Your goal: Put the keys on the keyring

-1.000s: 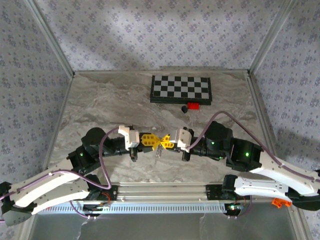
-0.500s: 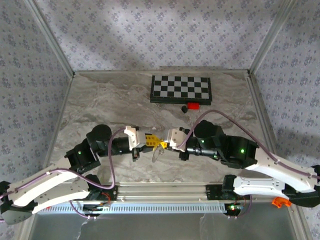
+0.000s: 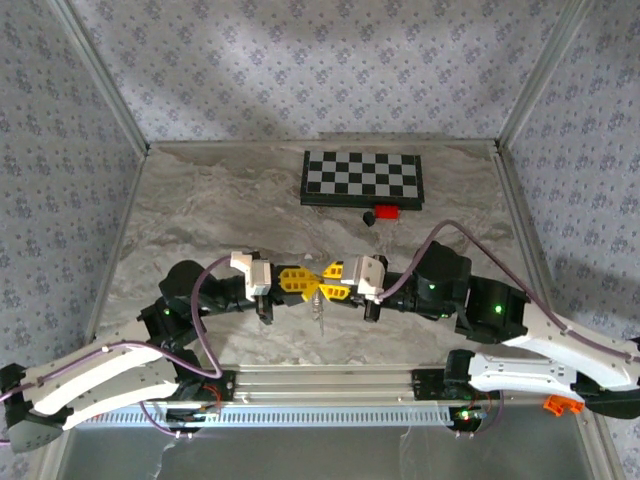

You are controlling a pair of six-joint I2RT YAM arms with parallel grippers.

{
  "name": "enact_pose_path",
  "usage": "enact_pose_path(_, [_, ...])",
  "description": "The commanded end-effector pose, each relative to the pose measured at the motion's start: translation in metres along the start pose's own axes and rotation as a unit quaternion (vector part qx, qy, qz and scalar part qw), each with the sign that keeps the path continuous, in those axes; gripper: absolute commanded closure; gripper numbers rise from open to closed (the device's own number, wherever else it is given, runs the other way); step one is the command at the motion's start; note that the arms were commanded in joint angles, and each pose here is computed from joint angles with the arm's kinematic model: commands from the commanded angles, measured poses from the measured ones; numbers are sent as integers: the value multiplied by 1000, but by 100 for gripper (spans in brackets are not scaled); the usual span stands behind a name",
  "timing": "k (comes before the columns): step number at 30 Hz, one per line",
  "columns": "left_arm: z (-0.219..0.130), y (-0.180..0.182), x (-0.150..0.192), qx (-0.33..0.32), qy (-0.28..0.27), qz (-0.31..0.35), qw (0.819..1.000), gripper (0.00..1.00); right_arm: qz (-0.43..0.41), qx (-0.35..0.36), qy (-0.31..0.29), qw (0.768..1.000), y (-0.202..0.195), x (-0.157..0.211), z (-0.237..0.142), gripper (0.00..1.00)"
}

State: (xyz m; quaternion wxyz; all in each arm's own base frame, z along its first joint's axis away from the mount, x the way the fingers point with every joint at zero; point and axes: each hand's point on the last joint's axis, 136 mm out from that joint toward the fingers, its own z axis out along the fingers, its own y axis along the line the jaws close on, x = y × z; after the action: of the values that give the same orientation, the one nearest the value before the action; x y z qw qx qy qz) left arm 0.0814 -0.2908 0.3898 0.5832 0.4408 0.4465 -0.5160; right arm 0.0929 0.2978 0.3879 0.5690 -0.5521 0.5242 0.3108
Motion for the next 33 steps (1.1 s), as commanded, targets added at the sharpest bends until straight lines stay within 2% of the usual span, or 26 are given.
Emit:
enact_pose_path(1, [0,-14,-32,41,-67,2,997,100,4,-2,-22,1000,1,-6,0,84])
enact_pose_path(6, [3,-12,-26,41,-58,-4,997,100,1,-8,-24,1000,3,-8,-1,100])
enact_pose_path(10, [5,-1,-10,9,-8,3,1000,100,2,-2,-8,1000,0,-4,-2,100])
enact_pose_path(13, [2,16,14,-40,66,14,997,100,-4,7,20,1000,-4,0,-5,100])
enact_pose_path(16, [-5,28,35,-76,136,37,987,97,-22,10,75,997,-3,15,2,100])
enact_pose_path(21, [-9,32,49,-79,189,50,977,91,-50,3,125,991,1,20,11,100])
enact_pose_path(25, [-10,30,49,-76,197,56,976,99,-54,1,127,990,0,16,10,100])
enact_pose_path(29, [-10,27,42,-69,183,60,979,100,-57,1,145,988,-1,19,11,100])
enact_pose_path(33, [-8,14,13,-44,101,54,992,100,-41,-5,119,992,2,13,11,98])
